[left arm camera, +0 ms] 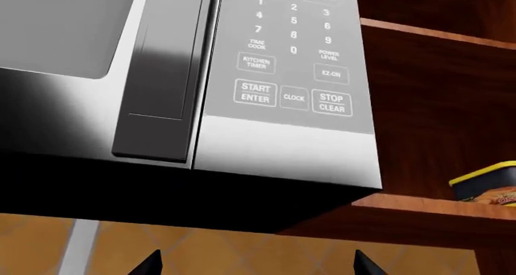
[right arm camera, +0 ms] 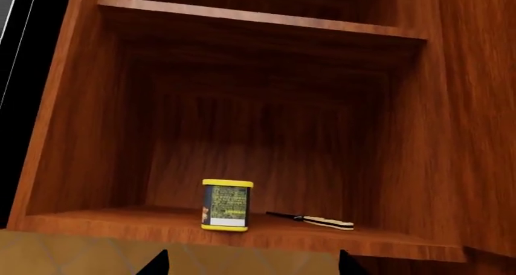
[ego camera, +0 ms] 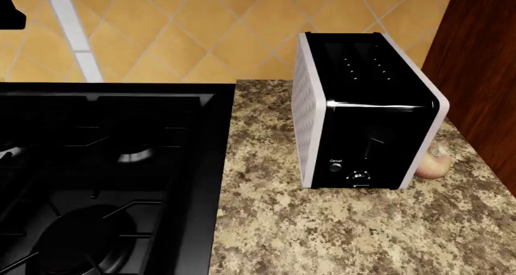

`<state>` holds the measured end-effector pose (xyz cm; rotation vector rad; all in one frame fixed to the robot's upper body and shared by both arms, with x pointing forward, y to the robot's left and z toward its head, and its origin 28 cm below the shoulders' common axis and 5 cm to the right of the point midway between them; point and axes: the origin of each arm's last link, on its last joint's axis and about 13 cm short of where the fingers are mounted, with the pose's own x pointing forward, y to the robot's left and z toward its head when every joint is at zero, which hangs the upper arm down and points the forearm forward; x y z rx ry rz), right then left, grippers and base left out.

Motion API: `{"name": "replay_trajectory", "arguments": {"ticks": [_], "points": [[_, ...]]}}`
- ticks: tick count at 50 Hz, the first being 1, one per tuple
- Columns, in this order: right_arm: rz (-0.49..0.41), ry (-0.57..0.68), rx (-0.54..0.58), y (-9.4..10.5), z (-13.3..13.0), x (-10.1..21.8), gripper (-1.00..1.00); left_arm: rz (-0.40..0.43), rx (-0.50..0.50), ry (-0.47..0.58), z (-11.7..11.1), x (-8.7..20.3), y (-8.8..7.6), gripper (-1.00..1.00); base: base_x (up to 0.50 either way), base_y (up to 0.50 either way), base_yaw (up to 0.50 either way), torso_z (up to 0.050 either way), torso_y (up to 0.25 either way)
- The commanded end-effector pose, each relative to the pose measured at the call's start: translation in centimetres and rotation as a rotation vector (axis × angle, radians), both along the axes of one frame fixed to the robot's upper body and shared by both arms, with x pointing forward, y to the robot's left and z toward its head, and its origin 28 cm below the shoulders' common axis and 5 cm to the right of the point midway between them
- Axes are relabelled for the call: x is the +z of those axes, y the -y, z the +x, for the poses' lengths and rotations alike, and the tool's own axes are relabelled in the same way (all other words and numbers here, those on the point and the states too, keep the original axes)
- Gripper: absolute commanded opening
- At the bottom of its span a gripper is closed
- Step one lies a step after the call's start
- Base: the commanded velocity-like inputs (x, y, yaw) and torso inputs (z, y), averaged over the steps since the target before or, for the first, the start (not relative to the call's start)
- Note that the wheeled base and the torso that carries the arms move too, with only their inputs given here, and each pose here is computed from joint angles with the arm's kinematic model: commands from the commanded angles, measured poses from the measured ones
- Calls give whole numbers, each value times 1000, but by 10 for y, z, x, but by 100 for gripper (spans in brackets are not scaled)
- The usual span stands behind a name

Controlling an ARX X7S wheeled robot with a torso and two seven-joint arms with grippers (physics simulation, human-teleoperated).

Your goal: Pick the canned food and canned food from the counter and place them in the cabinets closest to them.

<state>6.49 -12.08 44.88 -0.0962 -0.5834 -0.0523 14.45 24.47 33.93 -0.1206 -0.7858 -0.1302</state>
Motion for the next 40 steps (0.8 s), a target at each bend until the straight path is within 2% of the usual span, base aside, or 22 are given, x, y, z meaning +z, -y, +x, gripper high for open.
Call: {"name": "replay_trajectory", "arguments": {"ticks": [1,40], "points": [[-1,36,17,2,-8,-6,100,-1,-11,28,-11,2,0,100,0,0,0,0,0],[-3,138,48,13,-30,-19,100,15,-30,95,-33,7,2,100,0,0,0,0,0]]}}
